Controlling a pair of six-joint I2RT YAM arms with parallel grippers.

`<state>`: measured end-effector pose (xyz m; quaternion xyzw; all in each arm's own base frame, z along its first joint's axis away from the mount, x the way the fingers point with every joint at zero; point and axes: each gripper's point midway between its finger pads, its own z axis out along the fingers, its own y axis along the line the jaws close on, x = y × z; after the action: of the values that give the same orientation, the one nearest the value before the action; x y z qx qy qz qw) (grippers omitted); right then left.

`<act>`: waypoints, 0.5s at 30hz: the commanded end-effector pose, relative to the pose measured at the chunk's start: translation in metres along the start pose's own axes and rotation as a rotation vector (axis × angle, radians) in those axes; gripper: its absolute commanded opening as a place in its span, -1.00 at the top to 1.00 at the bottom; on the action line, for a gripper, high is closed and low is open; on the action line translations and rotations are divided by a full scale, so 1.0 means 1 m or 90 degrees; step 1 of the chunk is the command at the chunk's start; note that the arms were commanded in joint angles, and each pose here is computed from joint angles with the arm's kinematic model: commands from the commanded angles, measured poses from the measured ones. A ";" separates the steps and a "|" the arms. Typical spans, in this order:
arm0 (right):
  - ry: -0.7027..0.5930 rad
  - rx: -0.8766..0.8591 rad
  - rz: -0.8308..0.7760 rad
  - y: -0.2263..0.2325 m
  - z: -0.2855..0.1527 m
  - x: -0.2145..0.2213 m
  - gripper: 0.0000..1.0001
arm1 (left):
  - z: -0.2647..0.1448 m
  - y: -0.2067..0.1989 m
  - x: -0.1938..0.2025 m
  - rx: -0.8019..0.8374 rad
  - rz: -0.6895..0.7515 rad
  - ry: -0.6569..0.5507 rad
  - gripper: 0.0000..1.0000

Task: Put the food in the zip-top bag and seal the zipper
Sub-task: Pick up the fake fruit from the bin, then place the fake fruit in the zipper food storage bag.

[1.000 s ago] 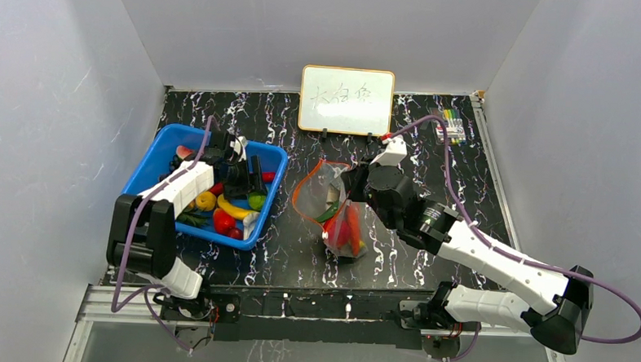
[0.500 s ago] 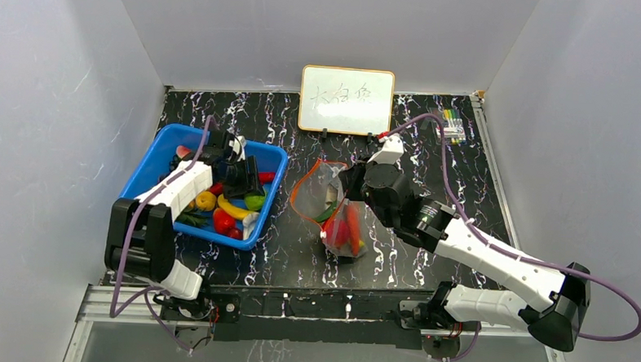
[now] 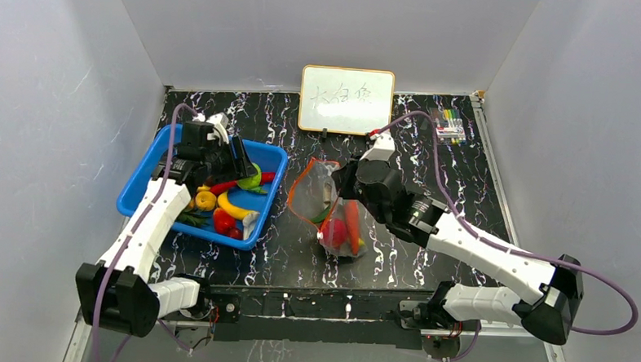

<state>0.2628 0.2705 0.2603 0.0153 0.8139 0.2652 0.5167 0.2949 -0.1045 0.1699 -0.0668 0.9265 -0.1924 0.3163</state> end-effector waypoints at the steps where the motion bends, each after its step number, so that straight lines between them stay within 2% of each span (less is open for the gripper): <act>1: -0.045 -0.057 0.051 0.033 0.000 -0.032 1.00 | -0.036 -0.032 -0.021 0.076 -0.004 -0.046 0.41; 9: -0.053 -0.057 0.076 0.039 0.009 -0.034 1.00 | -0.071 -0.091 -0.025 0.272 0.001 -0.051 0.44; 15: -0.052 -0.061 0.091 0.044 0.015 -0.033 1.00 | -0.084 -0.120 -0.016 0.394 0.005 -0.020 0.46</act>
<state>0.2717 0.2916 0.2559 0.0316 0.8151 0.2851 0.5033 0.2761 -0.1598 0.2570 -0.0110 0.8586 -0.3769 0.3472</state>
